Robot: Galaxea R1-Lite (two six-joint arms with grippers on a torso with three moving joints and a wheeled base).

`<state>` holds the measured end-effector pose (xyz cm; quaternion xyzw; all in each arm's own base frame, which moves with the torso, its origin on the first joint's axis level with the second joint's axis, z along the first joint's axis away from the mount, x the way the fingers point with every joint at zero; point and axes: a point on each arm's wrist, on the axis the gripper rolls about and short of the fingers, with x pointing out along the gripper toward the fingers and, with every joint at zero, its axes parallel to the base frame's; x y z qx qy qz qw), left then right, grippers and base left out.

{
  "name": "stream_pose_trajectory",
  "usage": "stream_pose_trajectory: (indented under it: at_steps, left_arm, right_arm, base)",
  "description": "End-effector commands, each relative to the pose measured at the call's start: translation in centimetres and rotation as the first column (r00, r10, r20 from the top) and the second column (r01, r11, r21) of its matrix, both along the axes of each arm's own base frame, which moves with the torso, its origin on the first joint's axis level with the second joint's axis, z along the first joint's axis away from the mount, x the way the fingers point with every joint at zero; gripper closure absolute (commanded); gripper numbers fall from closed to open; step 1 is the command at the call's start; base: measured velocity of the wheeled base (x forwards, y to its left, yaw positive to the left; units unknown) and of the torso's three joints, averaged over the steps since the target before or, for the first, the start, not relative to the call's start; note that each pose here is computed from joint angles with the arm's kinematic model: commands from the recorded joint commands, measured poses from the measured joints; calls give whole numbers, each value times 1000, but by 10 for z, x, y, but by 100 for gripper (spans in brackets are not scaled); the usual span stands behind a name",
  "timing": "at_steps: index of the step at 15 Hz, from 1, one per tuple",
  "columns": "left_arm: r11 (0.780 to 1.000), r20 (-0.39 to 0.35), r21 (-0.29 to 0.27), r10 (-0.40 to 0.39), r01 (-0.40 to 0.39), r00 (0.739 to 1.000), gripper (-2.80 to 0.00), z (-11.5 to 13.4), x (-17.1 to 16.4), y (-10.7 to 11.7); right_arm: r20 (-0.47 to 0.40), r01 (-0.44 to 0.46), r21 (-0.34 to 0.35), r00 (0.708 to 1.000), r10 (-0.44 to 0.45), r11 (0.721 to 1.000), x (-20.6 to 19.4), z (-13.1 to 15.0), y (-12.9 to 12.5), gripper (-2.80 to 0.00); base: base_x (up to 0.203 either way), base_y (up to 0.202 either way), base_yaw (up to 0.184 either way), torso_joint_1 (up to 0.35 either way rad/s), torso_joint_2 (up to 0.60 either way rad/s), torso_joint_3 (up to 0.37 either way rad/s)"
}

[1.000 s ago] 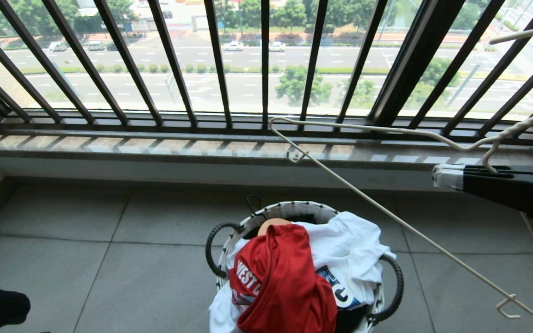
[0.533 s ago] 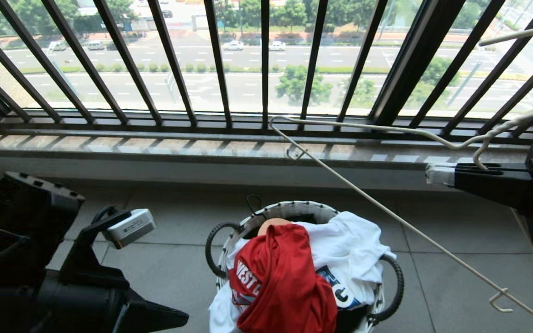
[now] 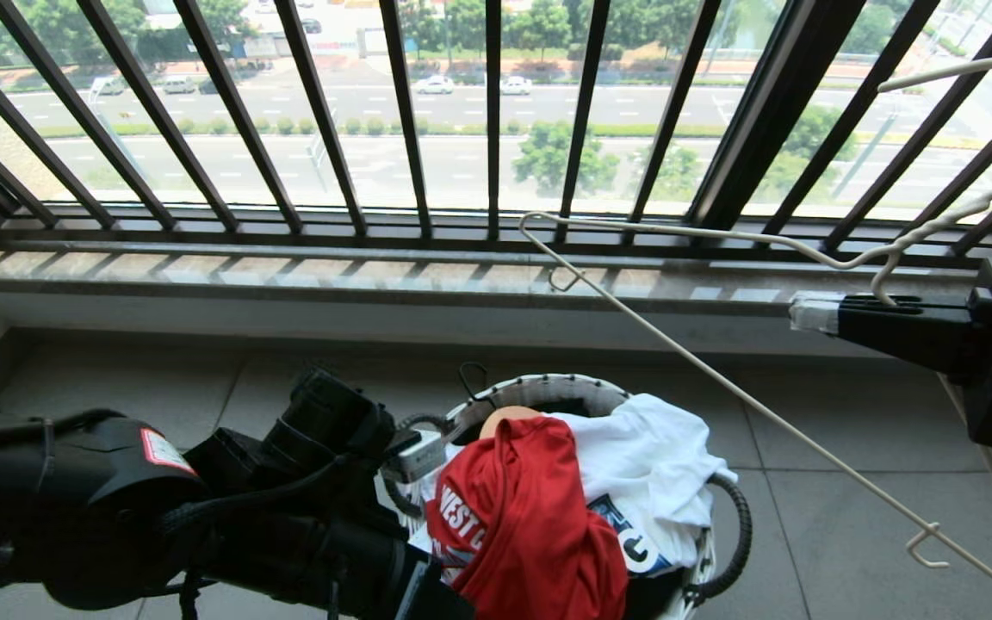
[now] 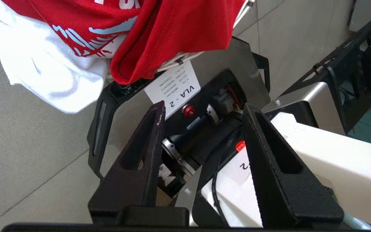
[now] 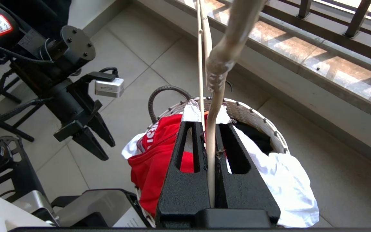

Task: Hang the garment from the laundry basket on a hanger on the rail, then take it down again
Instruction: Pick up clothes from the basket

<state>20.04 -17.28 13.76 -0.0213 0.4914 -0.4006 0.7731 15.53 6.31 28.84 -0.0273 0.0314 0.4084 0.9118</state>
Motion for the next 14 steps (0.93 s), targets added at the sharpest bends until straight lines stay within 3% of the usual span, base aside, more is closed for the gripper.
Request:
stream_pose_trajectory:
  at_steps: [1,6,13,14]
  left_arm:
    - [998,-15,63,12,-11,1000,-280,-28,15,-11]
    - [1000,61,-4,-12,12,998,-280,-39,30,-27]
    - [1000,93,-29,-10,13,996,-280,-54,42,-37]
    - [999,95,-31,-11,14,995,0,-53,42,-37]
  right_arm:
    - [3,-4,1,1000,4,1000,0,1,0,0]
    - [24,-4,8,1000,4,1000,-7,4,-2,0]
    - [34,-6,11,999,6,1000,-9,6,-3,0]
    - [33,-6,11,999,6,1000,-9,6,-3,0]
  base:
    - [0,0,0,0,0,0]
    - [0,0,0,0,0,0]
    - [0,0,0,0,0,0]
    - [0,0,0,0,0,0]
